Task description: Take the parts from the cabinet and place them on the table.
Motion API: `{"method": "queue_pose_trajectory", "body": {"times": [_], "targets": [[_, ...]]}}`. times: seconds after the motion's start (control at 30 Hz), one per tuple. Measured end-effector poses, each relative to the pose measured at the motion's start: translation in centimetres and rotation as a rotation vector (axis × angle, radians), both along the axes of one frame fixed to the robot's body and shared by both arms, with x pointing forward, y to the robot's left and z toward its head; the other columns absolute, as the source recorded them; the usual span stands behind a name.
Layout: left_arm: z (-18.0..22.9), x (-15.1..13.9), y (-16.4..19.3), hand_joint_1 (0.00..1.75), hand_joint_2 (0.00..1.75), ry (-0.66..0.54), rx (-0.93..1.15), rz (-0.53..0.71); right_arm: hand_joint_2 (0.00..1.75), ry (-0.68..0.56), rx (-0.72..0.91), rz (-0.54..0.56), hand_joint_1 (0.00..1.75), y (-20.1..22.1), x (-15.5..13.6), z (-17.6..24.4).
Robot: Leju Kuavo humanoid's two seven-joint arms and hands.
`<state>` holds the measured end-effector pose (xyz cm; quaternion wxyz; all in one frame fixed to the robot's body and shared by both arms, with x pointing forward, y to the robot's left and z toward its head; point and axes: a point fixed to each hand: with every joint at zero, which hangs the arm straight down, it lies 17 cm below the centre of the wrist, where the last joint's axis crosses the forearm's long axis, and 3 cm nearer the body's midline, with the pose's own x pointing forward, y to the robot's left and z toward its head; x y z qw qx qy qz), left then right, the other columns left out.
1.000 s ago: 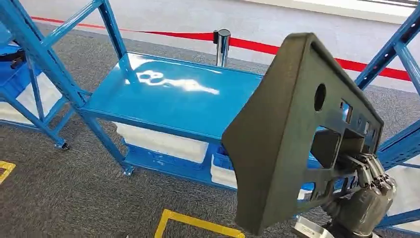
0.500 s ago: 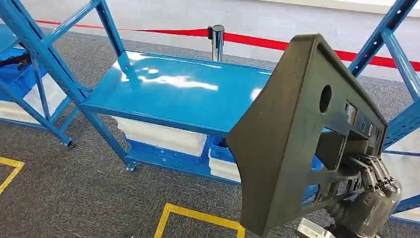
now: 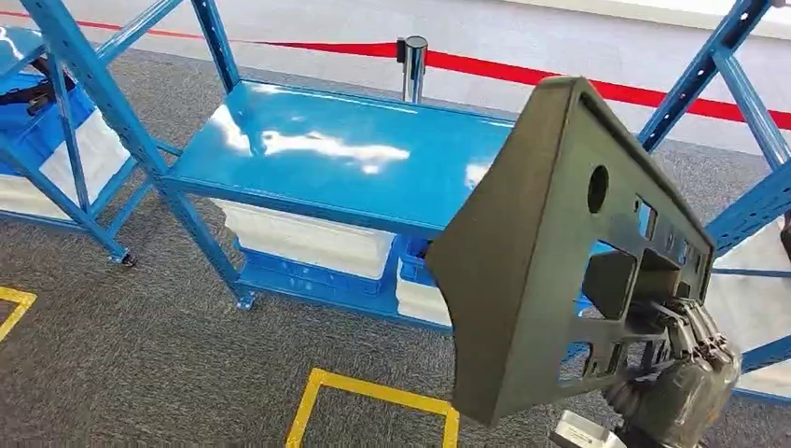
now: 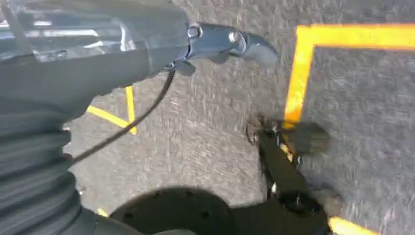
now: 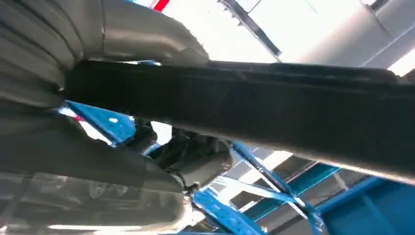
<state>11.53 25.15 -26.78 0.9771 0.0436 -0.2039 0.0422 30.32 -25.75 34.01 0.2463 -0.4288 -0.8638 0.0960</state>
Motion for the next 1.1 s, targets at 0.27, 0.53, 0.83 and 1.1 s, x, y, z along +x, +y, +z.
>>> {"method": "queue_pose_trajectory", "body": {"times": [0.27, 0.53, 0.83, 1.1], "targets": [[-0.1, -0.7, -1.3, 0.0, 1.75, 0.022, -0.026, -0.017, 1.75, 0.074, -0.015, -0.048, 1.34, -1.2, -0.8, -1.9], [0.0, -0.8, -2.3, 0.0, 1.75, 0.014, -0.045, -0.023, 1.75, 0.14, -0.021, -0.088, 1.34, -2.3, -2.1, -3.1], [0.4, 0.5, -1.5, 0.0, 1.75, -0.036, -0.034, 0.016, 1.75, 0.093, 0.011, -0.054, 1.34, -2.4, -1.9, -2.0], [0.4, 0.5, -0.3, 0.0, 1.75, -0.045, -0.009, 0.042, 1.75, 0.064, 0.029, -0.023, 1.34, -2.3, -1.8, -1.5]]}}
